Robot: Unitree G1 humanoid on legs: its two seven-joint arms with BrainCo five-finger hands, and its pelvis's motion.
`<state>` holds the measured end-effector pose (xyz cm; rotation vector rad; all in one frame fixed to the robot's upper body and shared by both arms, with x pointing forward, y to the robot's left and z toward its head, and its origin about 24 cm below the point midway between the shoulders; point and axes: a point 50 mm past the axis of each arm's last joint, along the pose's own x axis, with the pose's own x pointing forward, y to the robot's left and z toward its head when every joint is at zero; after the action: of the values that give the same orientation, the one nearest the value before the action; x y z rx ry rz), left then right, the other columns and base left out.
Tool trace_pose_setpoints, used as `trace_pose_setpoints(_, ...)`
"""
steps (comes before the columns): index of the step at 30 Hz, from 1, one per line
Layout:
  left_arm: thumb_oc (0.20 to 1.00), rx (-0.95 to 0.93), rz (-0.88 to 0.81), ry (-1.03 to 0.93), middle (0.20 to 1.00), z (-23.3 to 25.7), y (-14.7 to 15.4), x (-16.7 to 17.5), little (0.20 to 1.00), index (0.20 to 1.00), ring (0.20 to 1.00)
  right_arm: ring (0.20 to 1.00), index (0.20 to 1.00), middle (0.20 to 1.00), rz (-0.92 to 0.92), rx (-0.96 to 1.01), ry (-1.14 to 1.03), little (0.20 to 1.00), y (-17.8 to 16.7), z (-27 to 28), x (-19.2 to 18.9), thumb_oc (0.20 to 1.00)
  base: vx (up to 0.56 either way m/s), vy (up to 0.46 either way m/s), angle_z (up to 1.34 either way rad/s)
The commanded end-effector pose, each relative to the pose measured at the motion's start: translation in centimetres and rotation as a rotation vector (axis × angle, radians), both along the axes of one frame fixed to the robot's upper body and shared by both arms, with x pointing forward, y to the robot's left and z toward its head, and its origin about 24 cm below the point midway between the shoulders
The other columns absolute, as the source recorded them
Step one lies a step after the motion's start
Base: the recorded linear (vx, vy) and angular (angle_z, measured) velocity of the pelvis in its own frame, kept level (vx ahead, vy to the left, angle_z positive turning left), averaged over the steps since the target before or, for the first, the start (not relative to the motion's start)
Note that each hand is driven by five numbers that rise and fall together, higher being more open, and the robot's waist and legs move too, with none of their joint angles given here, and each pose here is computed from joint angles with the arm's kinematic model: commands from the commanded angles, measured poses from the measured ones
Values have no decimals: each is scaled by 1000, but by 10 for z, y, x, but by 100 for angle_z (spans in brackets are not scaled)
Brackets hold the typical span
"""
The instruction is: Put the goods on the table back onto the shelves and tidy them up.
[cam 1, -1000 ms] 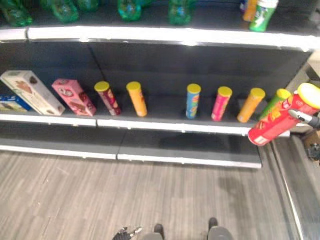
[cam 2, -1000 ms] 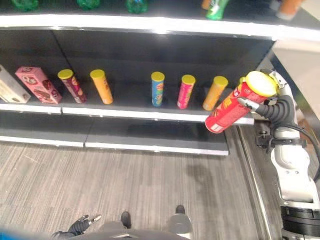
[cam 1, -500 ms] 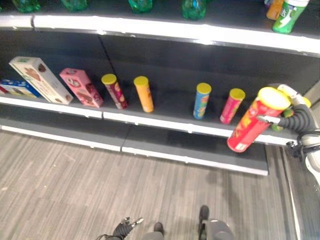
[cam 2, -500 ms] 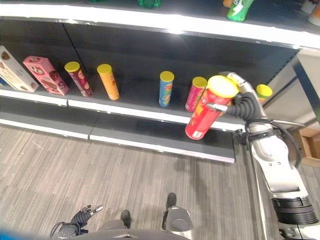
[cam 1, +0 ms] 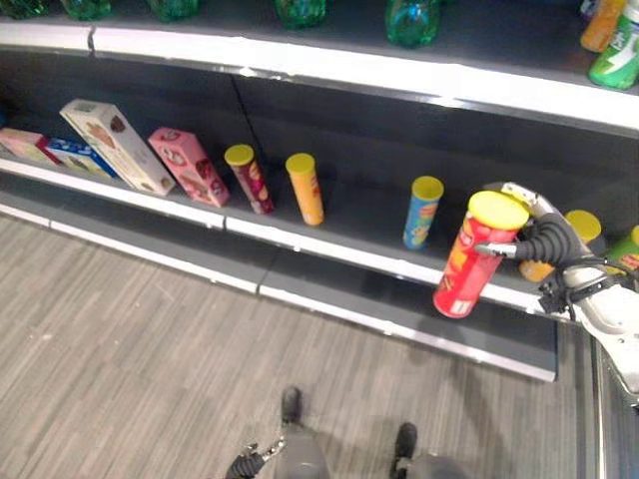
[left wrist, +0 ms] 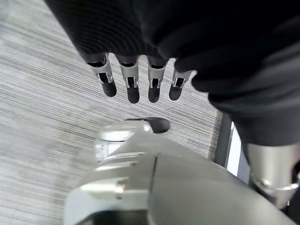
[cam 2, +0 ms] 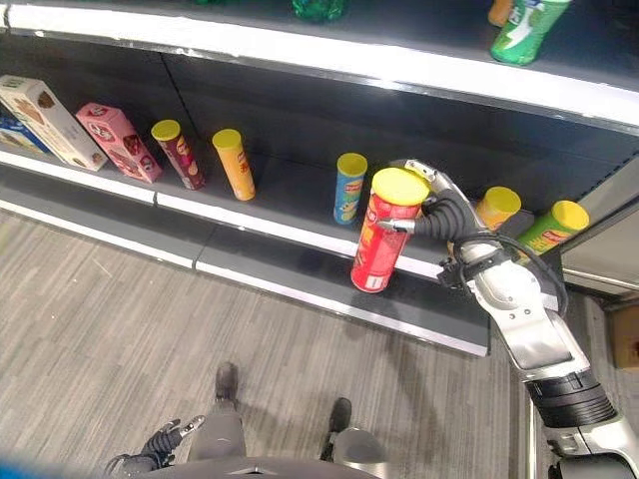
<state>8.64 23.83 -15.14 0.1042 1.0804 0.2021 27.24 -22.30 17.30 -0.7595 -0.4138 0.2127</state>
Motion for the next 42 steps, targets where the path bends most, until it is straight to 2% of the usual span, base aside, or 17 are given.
trace_pose_setpoints(1, 1000, 52, -15, -12, 1000, 4, 13, 0, 1000, 1000, 1000, 200, 200, 200, 84, -22, -151, 200, 9, 37, -7, 200, 254, 346, -41)
trace_pose_setpoints(9, 1000, 142, -107, -5, 1000, 11, 29, 10, 1000, 1000, 1000, 200, 200, 200, 69, -51, -118, 200, 13, 25, -8, 200, 221, 426, -32)
trace_pose_setpoints(18, 1000, 191, -104, -4, 1000, 16, 41, 15, 1000, 1000, 1000, 200, 200, 200, 63, -31, -101, 200, 17, 17, -8, 200, 83, 249, -17)
trace_pose_setpoints(27, 1000, 165, -98, -27, 1000, 14, 31, 21, 1000, 1000, 1000, 200, 200, 200, 107, -6, -88, 200, 32, 12, -2, 200, 47, -4, -1)
trace_pose_setpoints(33, 1000, 145, -78, 8, 1000, 7, 23, 9, 1000, 1000, 1000, 200, 200, 200, 119, -29, -59, 200, 43, -1, 1, 200, 49, -86, 6)
trace_pose_setpoints(42, 1000, 142, -62, 44, 1000, 3, 18, -2, 1000, 1000, 1000, 200, 200, 200, 75, -203, -140, 200, 67, -4, 21, 200, 40, -45, 20)
